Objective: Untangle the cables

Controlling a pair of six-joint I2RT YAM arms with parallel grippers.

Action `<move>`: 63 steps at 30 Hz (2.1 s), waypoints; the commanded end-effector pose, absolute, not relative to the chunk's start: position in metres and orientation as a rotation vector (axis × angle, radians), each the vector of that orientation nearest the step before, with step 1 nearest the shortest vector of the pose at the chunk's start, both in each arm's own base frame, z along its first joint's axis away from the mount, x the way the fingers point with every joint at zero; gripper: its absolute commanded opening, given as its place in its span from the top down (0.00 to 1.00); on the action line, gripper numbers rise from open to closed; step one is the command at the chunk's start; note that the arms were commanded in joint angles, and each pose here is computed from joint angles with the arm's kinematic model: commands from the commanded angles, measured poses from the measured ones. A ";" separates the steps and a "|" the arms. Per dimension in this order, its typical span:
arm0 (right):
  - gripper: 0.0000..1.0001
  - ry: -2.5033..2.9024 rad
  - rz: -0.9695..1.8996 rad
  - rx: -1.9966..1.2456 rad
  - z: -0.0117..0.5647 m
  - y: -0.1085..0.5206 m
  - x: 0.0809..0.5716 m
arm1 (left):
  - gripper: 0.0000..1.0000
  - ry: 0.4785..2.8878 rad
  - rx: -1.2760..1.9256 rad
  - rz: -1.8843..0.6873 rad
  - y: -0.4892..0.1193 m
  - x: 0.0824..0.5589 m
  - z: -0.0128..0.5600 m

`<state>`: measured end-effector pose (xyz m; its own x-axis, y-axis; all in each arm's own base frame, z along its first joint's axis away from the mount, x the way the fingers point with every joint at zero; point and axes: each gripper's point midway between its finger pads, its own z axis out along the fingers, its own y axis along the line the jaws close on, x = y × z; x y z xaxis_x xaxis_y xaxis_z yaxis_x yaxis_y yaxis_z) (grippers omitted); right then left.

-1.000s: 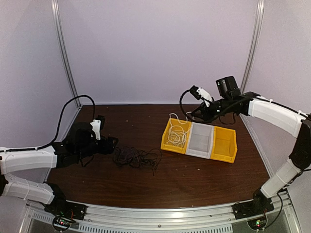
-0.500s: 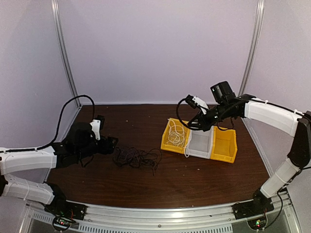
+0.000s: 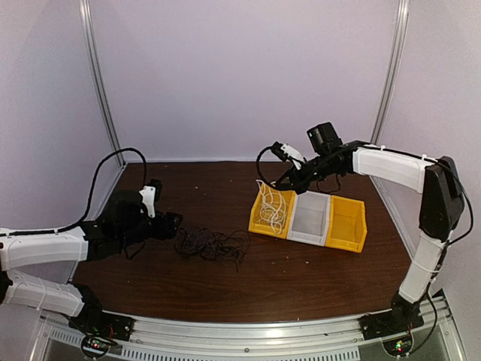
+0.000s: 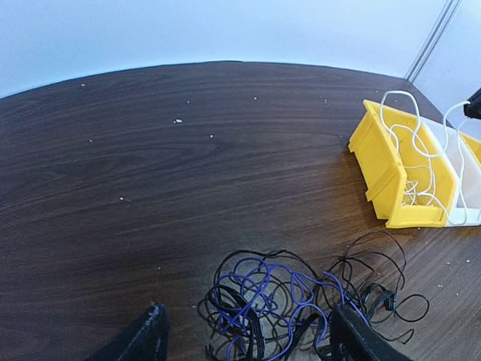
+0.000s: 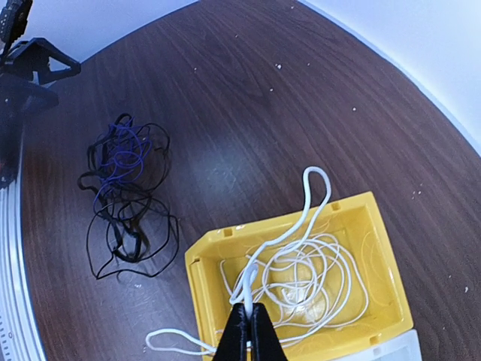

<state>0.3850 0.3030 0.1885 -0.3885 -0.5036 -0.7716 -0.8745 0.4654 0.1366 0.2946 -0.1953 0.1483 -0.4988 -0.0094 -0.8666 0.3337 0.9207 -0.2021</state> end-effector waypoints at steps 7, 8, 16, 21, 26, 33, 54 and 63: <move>1.00 1.949 0.483 -1.081 0.192 0.305 0.444 | 0.25 2.024 0.222 -0.452 -0.200 0.298 0.161; 1.00 1.956 0.469 -1.089 0.184 0.304 0.445 | 0.25 2.027 0.221 -0.453 -0.200 0.298 0.159; 1.00 2.099 0.445 -1.196 0.110 0.297 0.434 | 0.25 2.031 0.222 -0.451 -0.200 0.298 0.158; 1.00 2.176 0.445 -1.224 0.082 0.290 0.423 | 0.25 2.031 0.223 -0.452 -0.202 0.299 0.157; 1.00 2.239 0.433 -1.235 0.064 0.286 0.418 | 0.25 2.039 0.219 -0.468 -0.204 0.299 0.151; 0.78 2.252 0.422 -1.248 0.083 0.292 0.419 | 0.26 2.045 0.219 -0.478 -0.205 0.298 0.149; 0.50 2.146 0.172 -1.289 0.154 0.295 0.478 | 0.26 2.041 0.207 -0.459 -0.197 0.294 0.149; 0.66 2.158 0.179 -1.311 0.135 0.304 0.491 | 0.25 2.038 0.189 -0.469 -0.193 0.289 0.148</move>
